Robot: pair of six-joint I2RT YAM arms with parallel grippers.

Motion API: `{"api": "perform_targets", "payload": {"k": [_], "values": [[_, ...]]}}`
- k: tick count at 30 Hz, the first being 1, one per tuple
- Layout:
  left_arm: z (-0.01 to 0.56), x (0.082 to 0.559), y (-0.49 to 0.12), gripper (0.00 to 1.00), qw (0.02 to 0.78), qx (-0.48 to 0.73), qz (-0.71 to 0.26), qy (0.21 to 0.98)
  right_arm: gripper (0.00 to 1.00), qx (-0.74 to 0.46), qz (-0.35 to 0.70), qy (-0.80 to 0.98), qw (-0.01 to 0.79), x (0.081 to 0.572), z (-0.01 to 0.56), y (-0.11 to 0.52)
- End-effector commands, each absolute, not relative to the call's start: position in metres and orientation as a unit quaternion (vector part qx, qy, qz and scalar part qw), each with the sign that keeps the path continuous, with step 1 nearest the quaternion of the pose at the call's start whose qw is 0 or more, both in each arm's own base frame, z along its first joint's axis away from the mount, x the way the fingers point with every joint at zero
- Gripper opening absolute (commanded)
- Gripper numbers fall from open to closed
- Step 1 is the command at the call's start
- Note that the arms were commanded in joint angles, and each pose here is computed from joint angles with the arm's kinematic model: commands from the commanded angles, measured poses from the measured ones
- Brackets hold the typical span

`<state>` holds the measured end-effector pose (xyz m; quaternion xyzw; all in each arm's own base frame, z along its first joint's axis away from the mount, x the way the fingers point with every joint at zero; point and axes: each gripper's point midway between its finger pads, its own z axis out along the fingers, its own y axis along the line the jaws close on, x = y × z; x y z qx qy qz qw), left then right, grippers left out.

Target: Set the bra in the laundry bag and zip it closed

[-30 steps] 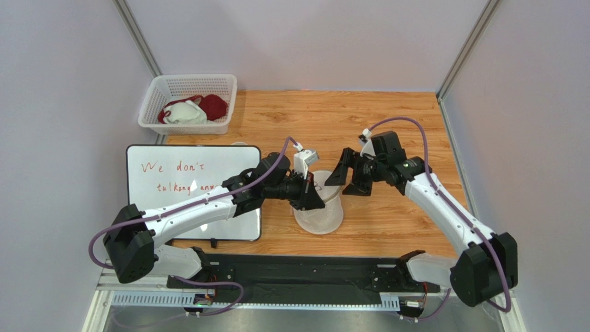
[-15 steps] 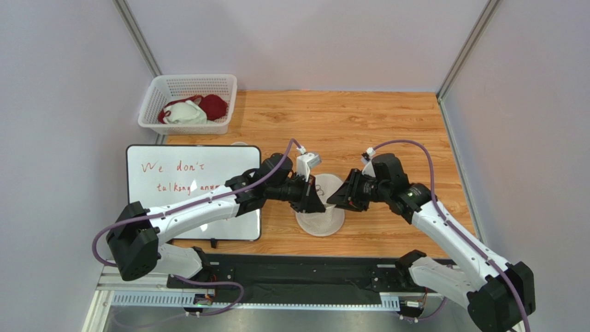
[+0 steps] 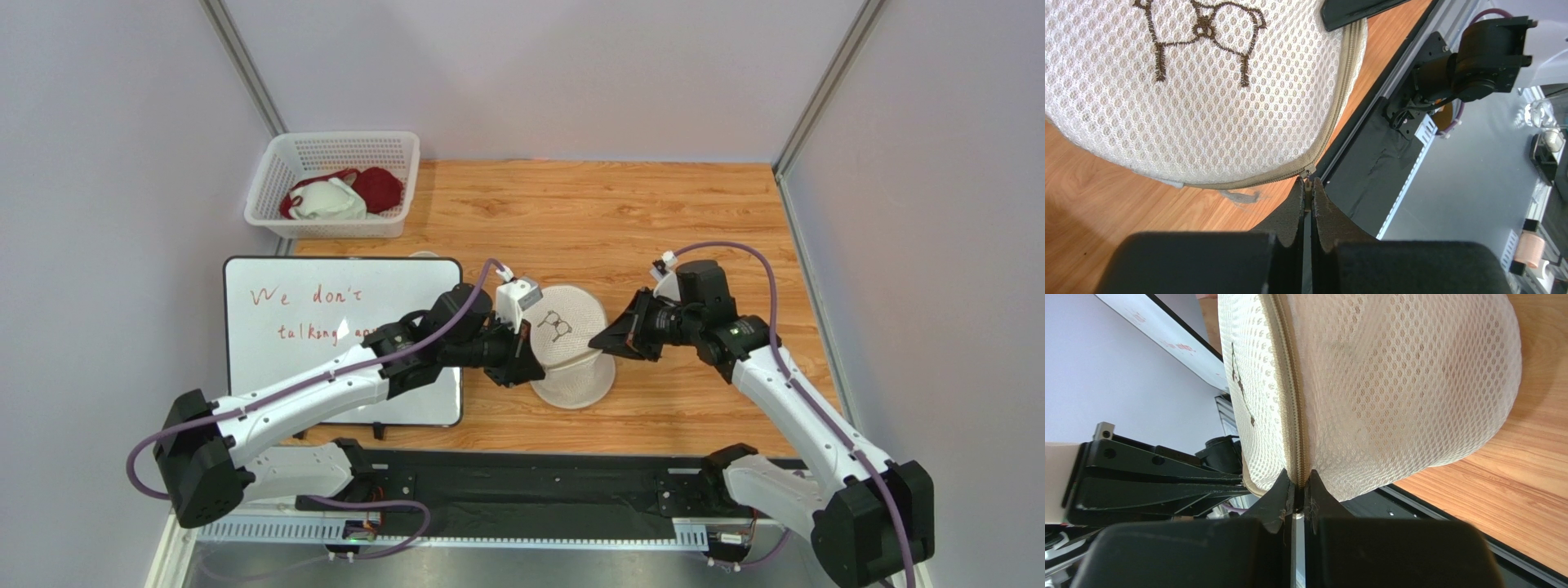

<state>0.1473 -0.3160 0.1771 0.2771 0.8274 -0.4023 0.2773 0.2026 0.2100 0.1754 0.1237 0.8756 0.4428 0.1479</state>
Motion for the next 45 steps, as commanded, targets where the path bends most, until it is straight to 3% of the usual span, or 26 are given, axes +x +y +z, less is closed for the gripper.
{"api": "perform_targets", "payload": {"k": [1,5,8,9,12,14,21,28,32,35,45], "values": [[0.172,0.143,-0.309,0.00,0.267,0.294,-0.389,0.831,0.00,0.085,0.475,0.860,0.162,0.215,0.194,0.219],[0.188,0.145,-0.330,0.00,0.266,0.294,-0.431,0.811,0.02,0.062,0.481,0.857,0.174,0.228,0.208,0.226],[0.200,0.151,-0.345,0.00,0.271,0.279,-0.457,0.800,0.25,0.045,0.470,0.867,0.159,0.231,0.207,0.234],[0.202,0.153,-0.347,0.00,0.274,0.273,-0.459,0.800,0.46,0.041,0.457,0.876,0.150,0.227,0.201,0.234],[0.202,0.161,-0.355,0.00,0.273,0.260,-0.460,0.804,0.68,0.043,0.426,0.890,0.156,0.221,0.197,0.226],[0.205,0.162,-0.361,0.00,0.269,0.261,-0.466,0.802,0.74,0.048,0.418,0.893,0.161,0.215,0.196,0.221],[0.216,0.160,-0.372,0.00,0.265,0.277,-0.487,0.785,0.72,0.071,0.432,0.885,0.160,0.178,0.192,0.218],[0.217,0.159,-0.372,0.00,0.259,0.280,-0.488,0.785,0.70,0.070,0.427,0.884,0.175,0.184,0.197,0.220],[0.221,0.160,-0.362,0.00,0.276,0.274,-0.475,0.790,0.80,0.063,0.295,0.928,0.217,0.193,0.188,0.180],[0.222,0.160,-0.355,0.00,0.286,0.269,-0.468,0.792,0.87,0.056,0.257,0.934,0.242,0.192,0.195,0.162],[0.222,0.158,-0.366,0.00,0.271,0.278,-0.484,0.784,0.83,0.141,0.462,0.862,0.153,0.160,0.198,0.219]]}}
